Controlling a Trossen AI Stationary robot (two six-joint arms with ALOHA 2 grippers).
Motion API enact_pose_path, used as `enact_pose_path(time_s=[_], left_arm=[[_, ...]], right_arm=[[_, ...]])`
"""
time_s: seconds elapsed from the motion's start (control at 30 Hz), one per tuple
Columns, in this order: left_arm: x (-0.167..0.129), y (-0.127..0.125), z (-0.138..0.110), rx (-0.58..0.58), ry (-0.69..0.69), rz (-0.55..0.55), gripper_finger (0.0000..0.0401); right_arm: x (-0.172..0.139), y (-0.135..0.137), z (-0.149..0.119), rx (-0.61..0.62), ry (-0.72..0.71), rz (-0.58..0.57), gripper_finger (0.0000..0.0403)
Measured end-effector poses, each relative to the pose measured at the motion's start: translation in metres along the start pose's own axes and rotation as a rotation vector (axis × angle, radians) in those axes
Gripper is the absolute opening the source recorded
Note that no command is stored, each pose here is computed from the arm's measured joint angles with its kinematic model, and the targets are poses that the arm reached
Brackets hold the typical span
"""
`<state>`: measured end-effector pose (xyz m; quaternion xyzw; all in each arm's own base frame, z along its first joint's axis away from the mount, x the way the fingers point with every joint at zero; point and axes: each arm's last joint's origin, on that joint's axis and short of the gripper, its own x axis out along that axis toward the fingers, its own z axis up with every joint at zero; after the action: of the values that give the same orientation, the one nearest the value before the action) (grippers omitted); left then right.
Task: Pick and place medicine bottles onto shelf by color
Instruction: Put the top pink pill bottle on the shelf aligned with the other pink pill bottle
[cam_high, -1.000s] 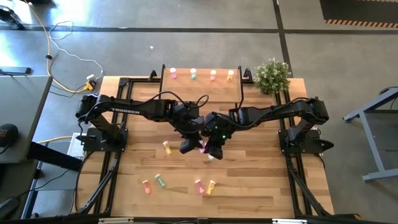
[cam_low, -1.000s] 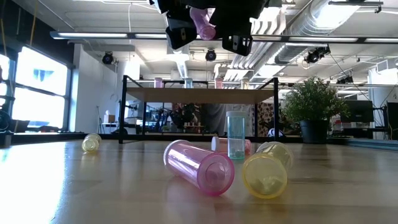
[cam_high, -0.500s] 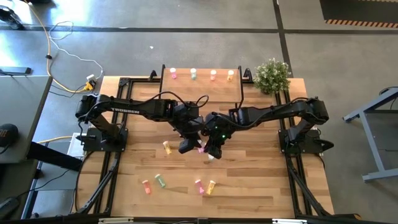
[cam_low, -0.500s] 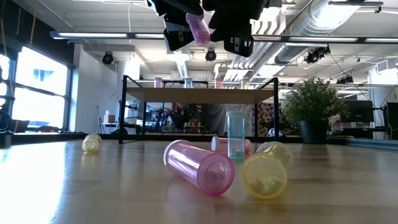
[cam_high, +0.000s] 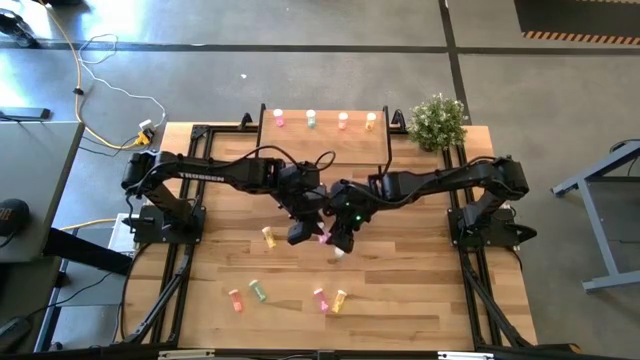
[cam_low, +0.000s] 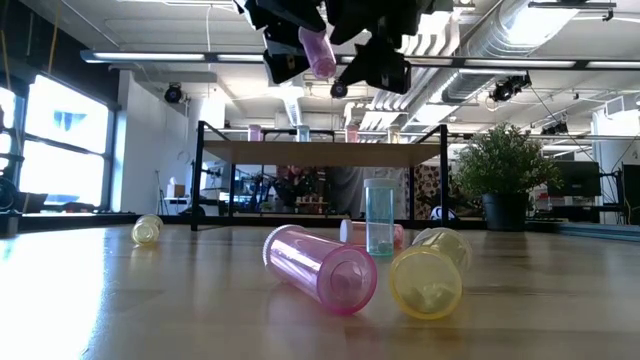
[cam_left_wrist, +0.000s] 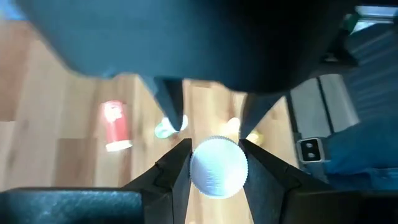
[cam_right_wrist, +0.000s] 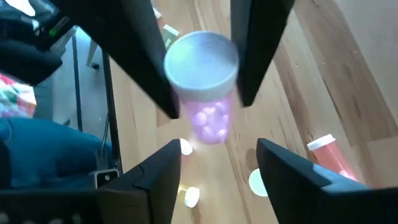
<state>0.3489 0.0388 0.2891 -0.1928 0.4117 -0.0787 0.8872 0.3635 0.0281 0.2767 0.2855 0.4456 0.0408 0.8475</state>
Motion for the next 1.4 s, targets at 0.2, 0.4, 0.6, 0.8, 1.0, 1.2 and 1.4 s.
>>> enact_pose_path(time_s=[0.2, 0.4, 0.6, 0.8, 1.0, 1.2, 1.4], left_arm=[[-0.007, 0.014, -0.003, -0.010, 0.033, 0.064, 0.0113], [-0.022, 0.022, -0.002, 0.015, 0.009, 0.095, 0.0113], [-0.036, 0.032, -0.001, 0.020, -0.017, 0.154, 0.0113], [-0.051, 0.042, -0.003, 0.036, -0.009, 0.216, 0.0113], [-0.071, 0.050, -0.004, 0.065, -0.037, 0.279, 0.0113], [-0.097, 0.057, -0.006, 0.054, -0.085, 0.321, 0.0113], [-0.124, 0.063, -0.013, 0.041, -0.101, 0.456, 0.0113]], right_arm=[[-0.012, 0.003, 0.001, 0.032, -0.030, -0.005, 0.0206], [-0.025, 0.007, 0.000, 0.035, -0.094, -0.049, 0.0206], [-0.051, 0.014, 0.001, 0.067, -0.196, -0.077, 0.0206], [-0.076, 0.019, 0.000, 0.063, -0.313, -0.123, 0.0206], [-0.105, 0.017, 0.000, 0.079, -0.458, -0.212, 0.0206], [-0.131, 0.012, 0.001, 0.106, -0.573, -0.275, 0.0206], [-0.155, 0.002, 0.002, 0.122, -0.657, -0.332, 0.0206]])
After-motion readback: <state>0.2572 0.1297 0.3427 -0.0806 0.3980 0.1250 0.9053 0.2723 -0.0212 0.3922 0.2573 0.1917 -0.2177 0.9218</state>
